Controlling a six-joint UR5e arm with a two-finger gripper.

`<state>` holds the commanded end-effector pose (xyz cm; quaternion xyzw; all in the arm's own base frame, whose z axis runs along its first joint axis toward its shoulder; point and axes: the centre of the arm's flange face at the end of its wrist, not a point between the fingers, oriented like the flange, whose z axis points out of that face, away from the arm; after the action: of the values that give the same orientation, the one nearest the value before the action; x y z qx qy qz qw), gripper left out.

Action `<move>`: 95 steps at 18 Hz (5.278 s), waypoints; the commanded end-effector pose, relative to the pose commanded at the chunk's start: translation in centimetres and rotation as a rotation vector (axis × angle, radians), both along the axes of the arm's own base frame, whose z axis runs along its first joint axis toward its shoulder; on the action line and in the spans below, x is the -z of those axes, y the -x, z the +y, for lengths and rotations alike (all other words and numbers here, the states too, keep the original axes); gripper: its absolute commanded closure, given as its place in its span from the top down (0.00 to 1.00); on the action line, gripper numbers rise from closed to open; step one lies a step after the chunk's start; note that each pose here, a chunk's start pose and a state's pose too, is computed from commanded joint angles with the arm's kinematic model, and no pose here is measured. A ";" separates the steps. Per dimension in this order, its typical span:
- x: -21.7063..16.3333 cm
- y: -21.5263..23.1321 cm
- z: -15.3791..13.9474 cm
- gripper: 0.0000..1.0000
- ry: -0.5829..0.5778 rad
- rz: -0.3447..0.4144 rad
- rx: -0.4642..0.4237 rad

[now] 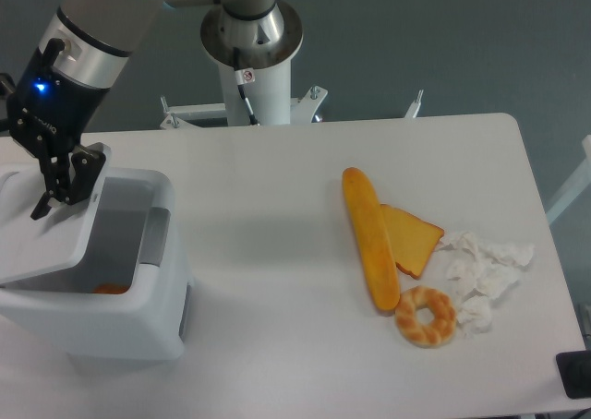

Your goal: Close the trash can

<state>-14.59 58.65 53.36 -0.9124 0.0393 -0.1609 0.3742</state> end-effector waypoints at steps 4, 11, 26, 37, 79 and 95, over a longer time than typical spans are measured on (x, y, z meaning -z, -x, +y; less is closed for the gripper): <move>0.5 0.4 -0.1 1.00 0.018 0.016 -0.015; 1.8 1.4 -0.5 1.00 0.055 0.010 -0.050; 2.6 1.8 -0.8 1.00 0.106 -0.071 -0.139; 2.6 2.2 -0.8 1.00 0.117 -0.080 -0.167; 3.2 3.5 -0.9 1.00 0.132 -0.094 -0.202; 3.2 3.7 -1.0 1.00 0.135 -0.098 -0.210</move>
<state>-18.31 57.63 50.14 -0.9257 -0.0859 -0.1675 0.3282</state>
